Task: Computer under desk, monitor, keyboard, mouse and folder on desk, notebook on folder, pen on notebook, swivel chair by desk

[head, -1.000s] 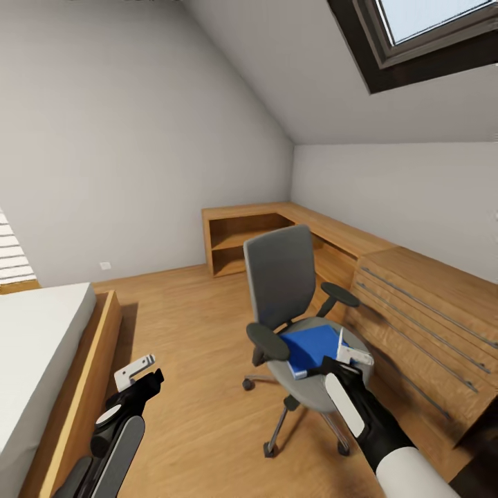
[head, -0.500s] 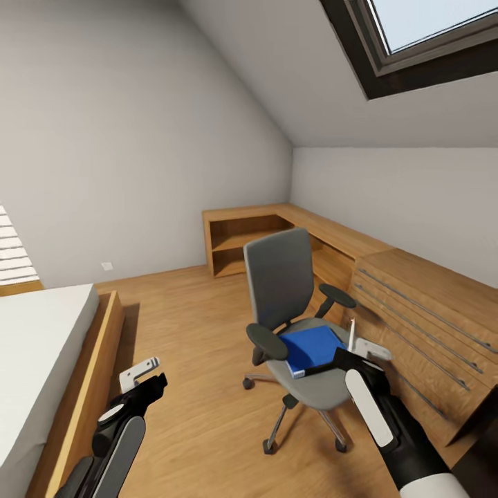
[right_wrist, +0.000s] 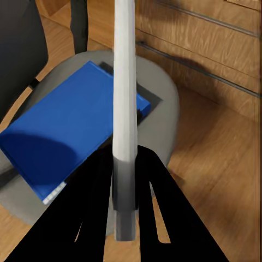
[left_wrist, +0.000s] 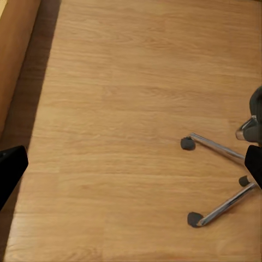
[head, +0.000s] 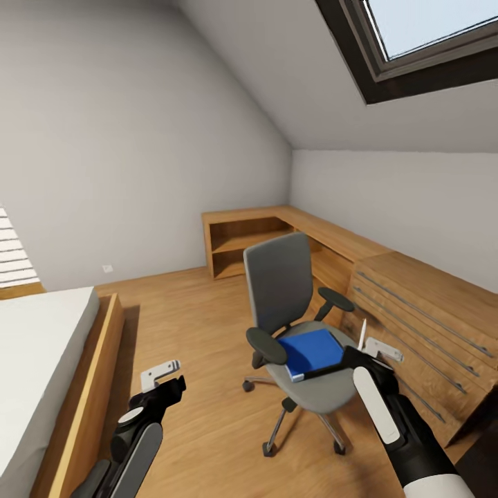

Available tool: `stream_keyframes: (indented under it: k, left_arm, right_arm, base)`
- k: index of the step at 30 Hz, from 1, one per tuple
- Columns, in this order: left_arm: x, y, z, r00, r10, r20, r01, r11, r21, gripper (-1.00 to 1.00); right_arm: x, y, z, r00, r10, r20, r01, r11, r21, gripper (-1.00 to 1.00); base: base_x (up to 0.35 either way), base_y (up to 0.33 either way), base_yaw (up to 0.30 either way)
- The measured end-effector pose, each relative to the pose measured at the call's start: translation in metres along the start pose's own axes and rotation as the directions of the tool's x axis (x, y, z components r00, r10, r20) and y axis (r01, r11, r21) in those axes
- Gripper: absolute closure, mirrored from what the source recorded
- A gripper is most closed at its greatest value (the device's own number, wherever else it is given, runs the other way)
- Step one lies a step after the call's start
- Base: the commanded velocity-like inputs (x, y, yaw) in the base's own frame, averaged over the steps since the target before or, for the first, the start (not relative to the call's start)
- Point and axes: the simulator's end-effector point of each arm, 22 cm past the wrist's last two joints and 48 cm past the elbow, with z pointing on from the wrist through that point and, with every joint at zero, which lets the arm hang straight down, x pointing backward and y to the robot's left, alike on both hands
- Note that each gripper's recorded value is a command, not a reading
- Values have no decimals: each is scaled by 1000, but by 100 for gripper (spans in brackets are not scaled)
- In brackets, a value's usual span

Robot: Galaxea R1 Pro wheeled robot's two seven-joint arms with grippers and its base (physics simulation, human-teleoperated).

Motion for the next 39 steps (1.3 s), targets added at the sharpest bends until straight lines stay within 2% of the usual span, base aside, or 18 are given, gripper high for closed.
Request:
stream_keyframes:
  k: [9, 12, 16, 21, 23, 24, 27, 31, 39]
  left_arm:
    - [-8, -5, -9, 1000, 4, -6, -4, 1000, 4, -100]
    - [-5, -10, -11, 1000, 19, -19, -18, 1000, 10, -100]
    - [2, -25, -17, 998, 52, -33, -51, 998, 35, -100]
    - [1, -32, -23, 997, 68, -39, -66, 997, 48, -100]
    - [-1, -34, -26, 997, 70, -40, -68, 996, 51, -100]
    - [-1, -35, -27, 997, 73, -41, -71, 996, 54, -100]
    - [-1, -42, -32, 995, 86, -42, -83, 994, 67, -100]
    - [2, -48, -34, 994, 102, -42, -98, 992, 81, -100]
    - [2, -48, -34, 994, 106, -40, -102, 991, 81, -100]
  right_arm:
    - [-15, -8, -7, 1000, 19, 1, -19, 1000, 24, 100]
    - [-21, -14, -9, 999, 36, 1, -36, 999, 36, 100]
    - [-30, -34, -9, 997, 78, -7, -77, 995, 70, 100]
    - [-44, -62, -13, 991, 133, -30, -129, 986, 106, 100]
    - [-49, -73, -15, 987, 156, -36, -151, 981, 121, 100]
    - [-53, -88, -16, 982, 184, -38, -177, 974, 142, 100]
    - [-58, -103, -18, 975, 219, -36, -210, 964, 163, 100]
    - [-60, -113, -18, 970, 243, -32, -233, 956, 177, 100]
    - [-61, -128, -18, 961, 276, -25, -266, 943, 198, 100]
  base:
    - [0, 0, -226]
    - [0, 0, -262]
    - [0, 0, -266]
    - [0, 0, -267]
    - [0, 0, -267]
    - [0, 0, -267]
    - [0, 0, -268]
    - [6, -6, -267]
    - [165, -198, -268]
